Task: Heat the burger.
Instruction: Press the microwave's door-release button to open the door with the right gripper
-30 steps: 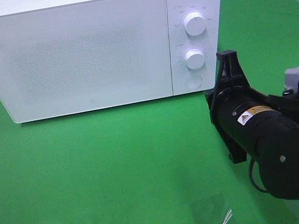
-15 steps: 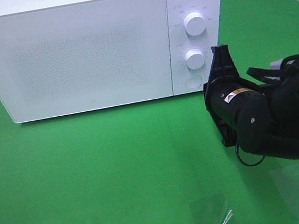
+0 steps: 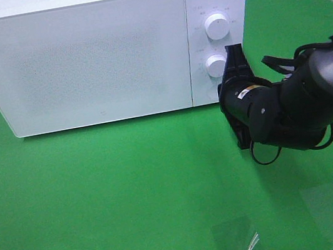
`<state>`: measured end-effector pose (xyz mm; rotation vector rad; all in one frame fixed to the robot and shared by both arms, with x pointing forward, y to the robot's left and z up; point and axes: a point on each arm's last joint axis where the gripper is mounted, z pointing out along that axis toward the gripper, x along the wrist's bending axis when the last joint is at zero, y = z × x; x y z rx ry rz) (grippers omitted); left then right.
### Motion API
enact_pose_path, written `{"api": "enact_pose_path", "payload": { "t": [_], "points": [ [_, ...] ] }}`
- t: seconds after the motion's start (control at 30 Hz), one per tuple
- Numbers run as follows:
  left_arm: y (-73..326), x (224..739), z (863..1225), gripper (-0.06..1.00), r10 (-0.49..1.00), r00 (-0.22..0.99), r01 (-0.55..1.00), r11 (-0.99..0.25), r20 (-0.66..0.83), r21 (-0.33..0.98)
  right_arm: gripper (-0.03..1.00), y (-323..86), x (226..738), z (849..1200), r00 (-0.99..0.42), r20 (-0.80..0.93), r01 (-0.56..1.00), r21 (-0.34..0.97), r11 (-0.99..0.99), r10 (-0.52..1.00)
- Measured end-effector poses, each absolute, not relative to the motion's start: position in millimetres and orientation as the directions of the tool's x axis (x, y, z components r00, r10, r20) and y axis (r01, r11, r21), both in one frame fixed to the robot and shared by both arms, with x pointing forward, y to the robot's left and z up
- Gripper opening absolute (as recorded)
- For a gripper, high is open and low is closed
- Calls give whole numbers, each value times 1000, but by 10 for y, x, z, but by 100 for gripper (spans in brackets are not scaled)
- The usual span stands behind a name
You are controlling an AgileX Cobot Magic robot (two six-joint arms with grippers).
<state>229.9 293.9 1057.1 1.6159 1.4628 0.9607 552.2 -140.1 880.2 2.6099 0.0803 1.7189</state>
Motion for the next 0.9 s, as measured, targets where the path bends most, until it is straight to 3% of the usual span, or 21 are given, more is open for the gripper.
{"api": "enact_pose_path", "payload": {
  "t": [0.9],
  "points": [
    [2939,2299,10571,99,996,69,441,-74,49,894,0,-1382,5821,8626,396,918,12,24,-1000,27]
  ]
}}
